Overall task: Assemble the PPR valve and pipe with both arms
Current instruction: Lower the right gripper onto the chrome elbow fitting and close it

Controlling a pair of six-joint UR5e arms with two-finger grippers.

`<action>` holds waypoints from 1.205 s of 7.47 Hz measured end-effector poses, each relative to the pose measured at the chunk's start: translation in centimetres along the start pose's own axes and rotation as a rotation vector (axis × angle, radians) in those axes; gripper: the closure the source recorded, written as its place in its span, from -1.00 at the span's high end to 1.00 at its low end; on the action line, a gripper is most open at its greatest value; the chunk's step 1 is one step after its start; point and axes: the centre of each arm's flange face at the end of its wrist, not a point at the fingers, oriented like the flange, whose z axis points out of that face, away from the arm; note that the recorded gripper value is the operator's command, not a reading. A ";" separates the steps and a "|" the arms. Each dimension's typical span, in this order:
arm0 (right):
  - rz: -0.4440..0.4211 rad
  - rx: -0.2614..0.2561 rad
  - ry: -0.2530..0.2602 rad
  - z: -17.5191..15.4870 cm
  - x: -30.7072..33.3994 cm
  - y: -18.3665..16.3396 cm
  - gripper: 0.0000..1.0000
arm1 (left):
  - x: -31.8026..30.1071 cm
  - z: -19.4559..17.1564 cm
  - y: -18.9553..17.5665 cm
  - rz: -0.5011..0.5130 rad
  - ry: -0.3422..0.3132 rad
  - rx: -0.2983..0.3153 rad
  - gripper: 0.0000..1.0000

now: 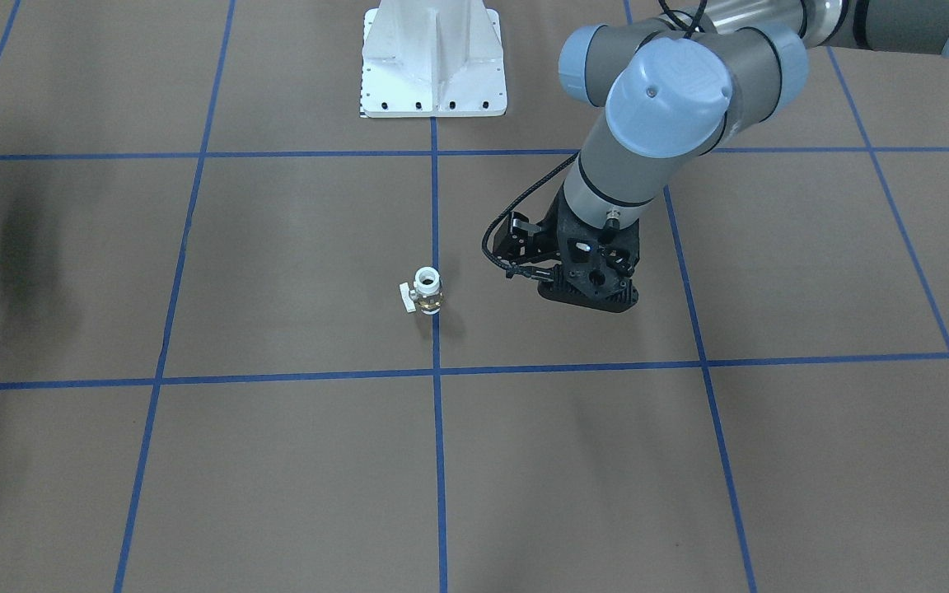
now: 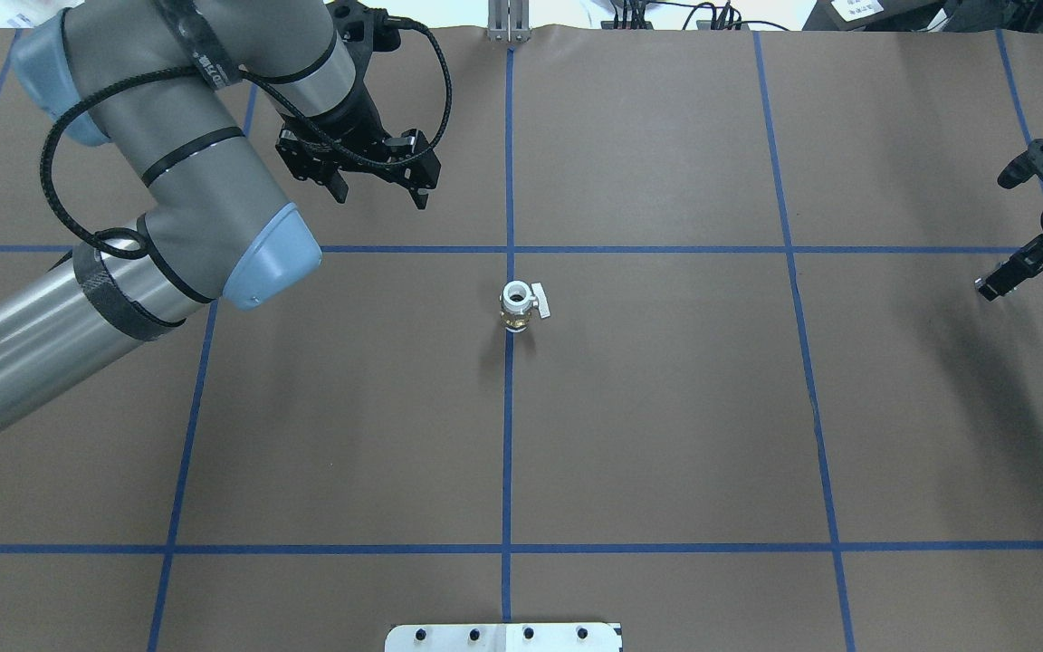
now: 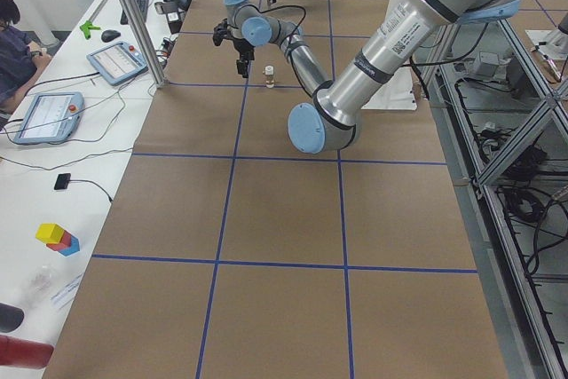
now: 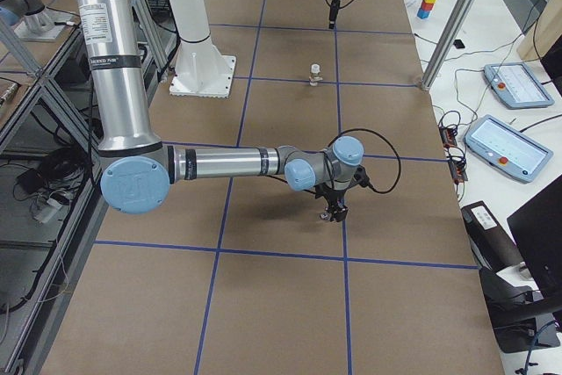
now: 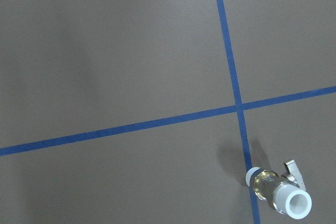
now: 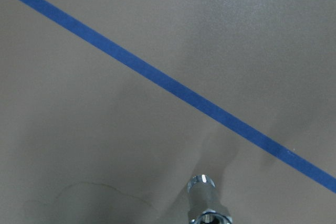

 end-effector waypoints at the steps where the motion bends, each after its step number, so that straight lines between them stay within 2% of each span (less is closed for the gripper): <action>1: -0.012 -0.004 0.000 0.2 0.2 -0.1 0.31 | 0.0 0.0 0.0 0.001 0.001 0.000 1.00; 4: -0.023 -0.012 -0.002 0.7 0.6 -0.8 0.17 | 0.1 0.0 0.0 0.003 0.001 0.001 1.00; 7: -0.026 -0.018 -0.003 0.9 0.9 -0.6 0.14 | 0.1 0.1 0.1 0.003 0.001 -0.001 0.99; 8: -0.026 -0.019 -0.003 1.0 0.9 -0.5 0.03 | 0.1 0.1 0.1 0.003 0.001 -0.001 1.00; 9: -0.025 -0.019 -0.004 1.0 1.0 -0.5 0.03 | 0.1 0.1 0.1 0.003 0.002 -0.001 1.00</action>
